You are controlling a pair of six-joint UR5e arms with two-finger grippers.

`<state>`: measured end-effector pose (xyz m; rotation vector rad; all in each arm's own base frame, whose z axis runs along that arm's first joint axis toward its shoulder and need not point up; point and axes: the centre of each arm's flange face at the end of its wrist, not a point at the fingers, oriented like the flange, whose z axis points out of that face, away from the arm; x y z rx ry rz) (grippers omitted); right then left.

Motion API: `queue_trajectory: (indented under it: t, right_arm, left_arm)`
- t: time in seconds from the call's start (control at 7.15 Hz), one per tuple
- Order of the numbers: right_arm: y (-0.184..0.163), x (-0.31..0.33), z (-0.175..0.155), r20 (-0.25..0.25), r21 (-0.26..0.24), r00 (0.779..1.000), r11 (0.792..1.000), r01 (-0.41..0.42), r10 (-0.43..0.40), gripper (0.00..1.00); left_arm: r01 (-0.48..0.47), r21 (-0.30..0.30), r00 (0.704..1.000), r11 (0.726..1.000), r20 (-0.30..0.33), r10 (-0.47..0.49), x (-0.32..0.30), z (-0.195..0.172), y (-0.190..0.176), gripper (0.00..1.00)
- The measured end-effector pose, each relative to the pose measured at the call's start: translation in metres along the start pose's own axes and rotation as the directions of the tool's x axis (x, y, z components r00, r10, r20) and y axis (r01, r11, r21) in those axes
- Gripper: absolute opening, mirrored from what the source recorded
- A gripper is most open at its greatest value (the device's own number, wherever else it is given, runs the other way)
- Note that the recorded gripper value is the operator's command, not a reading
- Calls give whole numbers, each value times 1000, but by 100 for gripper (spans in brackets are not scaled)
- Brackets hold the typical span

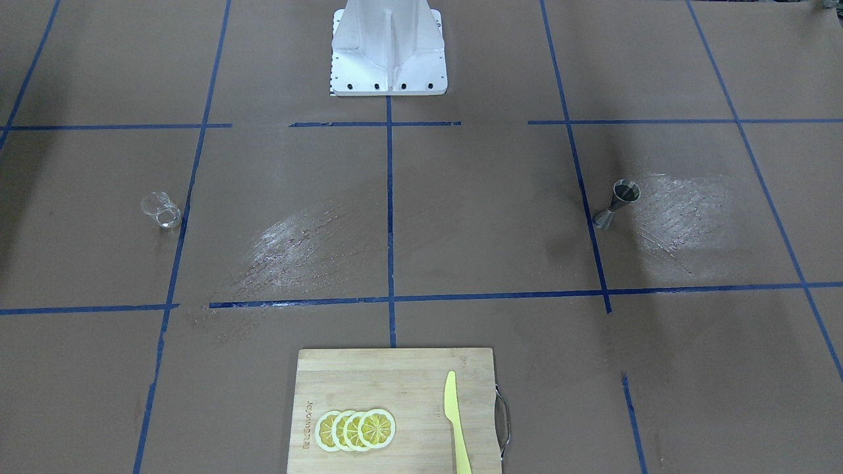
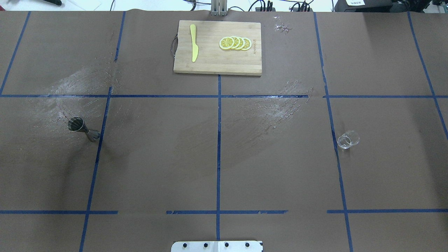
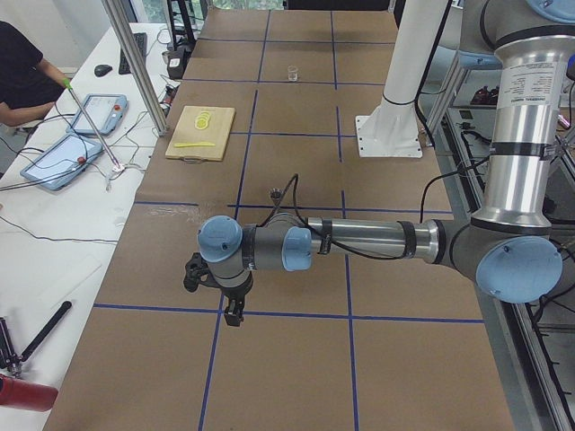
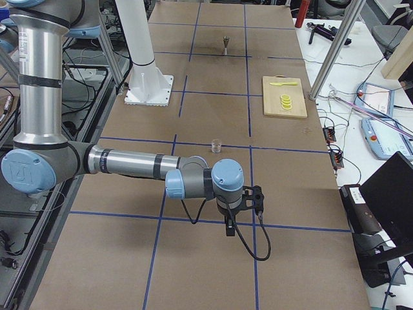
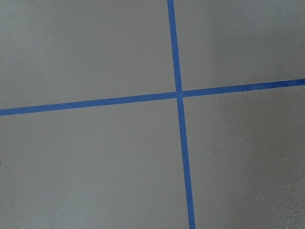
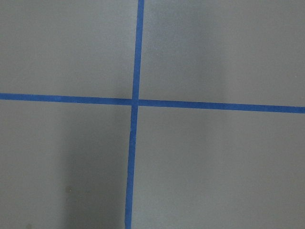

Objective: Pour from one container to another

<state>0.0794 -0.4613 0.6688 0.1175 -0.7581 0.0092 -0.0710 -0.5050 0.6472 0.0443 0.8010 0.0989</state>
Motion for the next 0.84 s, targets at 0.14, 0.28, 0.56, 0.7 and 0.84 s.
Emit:
queue_trajectory:
  t: [0.14,0.28,0.56,0.7,0.84]
  right_arm:
    - [0,1,1,0,-2,1000,1000,-2,2,100]
    - [1,1,1,1,-3,1000,1000,-4,4,100]
    - [1,1,2,2,-3,1000,1000,-4,4,100]
    - [1,1,2,2,-4,1000,1000,-4,4,100]
    - [1,2,2,3,-4,1000,1000,-5,5,100]
  left_arm:
    - [-2,1,1000,1000,0,2,0,0,0,100]
    - [-3,2,1000,1000,0,3,0,0,-1,100]
    - [-4,3,1000,1000,0,4,0,0,-1,100]
    - [-5,3,1000,1000,0,5,0,0,-1,100]
    - [-4,3,1000,1000,0,4,0,0,-1,100]
